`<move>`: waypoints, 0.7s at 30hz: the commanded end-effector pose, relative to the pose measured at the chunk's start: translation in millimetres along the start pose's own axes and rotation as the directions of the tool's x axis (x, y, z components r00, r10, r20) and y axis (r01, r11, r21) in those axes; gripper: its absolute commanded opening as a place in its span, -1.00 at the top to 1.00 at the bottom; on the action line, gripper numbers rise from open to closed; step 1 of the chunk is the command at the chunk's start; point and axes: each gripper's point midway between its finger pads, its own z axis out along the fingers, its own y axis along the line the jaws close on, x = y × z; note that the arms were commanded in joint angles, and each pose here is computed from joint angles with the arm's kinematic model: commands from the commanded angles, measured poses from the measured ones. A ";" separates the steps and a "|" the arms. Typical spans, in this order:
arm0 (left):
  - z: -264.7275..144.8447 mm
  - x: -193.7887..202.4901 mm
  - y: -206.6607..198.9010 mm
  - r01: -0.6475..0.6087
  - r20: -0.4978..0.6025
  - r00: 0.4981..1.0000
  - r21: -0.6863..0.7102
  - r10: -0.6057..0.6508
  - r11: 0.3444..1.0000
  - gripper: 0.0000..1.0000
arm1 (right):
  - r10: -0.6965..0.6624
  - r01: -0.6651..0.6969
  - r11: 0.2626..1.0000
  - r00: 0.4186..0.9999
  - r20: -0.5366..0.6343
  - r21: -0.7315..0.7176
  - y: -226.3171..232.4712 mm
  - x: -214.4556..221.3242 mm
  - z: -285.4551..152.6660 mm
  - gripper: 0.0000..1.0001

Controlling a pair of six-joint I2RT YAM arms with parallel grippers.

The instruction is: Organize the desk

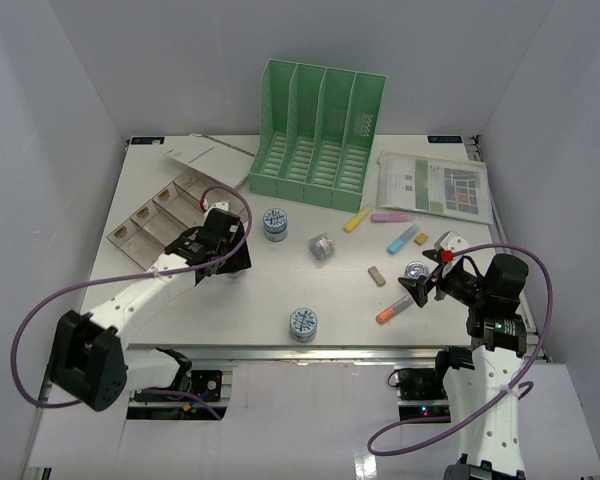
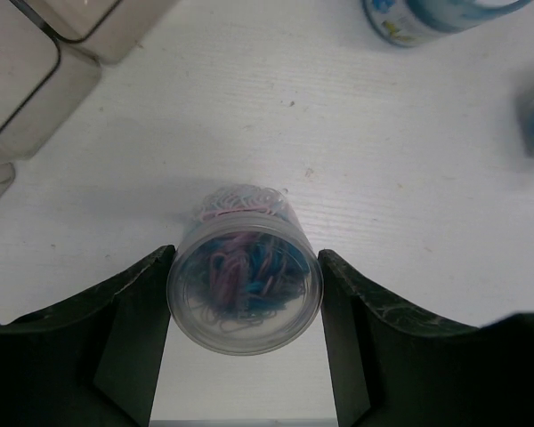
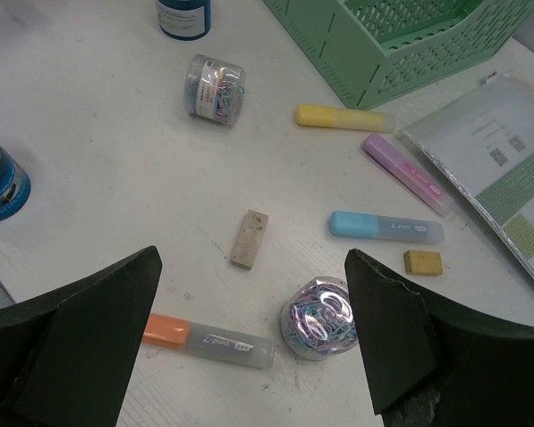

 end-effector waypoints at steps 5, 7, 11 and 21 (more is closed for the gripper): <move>-56.0 -70.6 68.8 0.174 0.196 0.968 -0.065 -0.158 0.983 0.72 | -0.045 0.045 0.999 0.998 0.034 -0.010 1.3 -17.7 -3.7 -0.80; -55.8 -85.4 96.4 0.222 0.226 0.954 -0.089 -0.197 0.971 0.73 | -0.047 0.048 0.999 0.998 0.035 -0.010 2.2 -18.5 -4.3 -0.80; -50.5 -113.8 164.9 0.387 0.323 0.895 -0.213 -0.309 0.897 0.73 | -0.060 0.060 0.998 0.997 0.046 -0.014 5.5 -21.0 -5.5 -0.80; -31.2 -150.0 242.3 0.576 0.470 0.794 -0.378 -0.386 0.724 0.78 | -0.080 0.081 0.997 0.995 0.060 -0.014 8.6 -25.8 -7.6 -0.80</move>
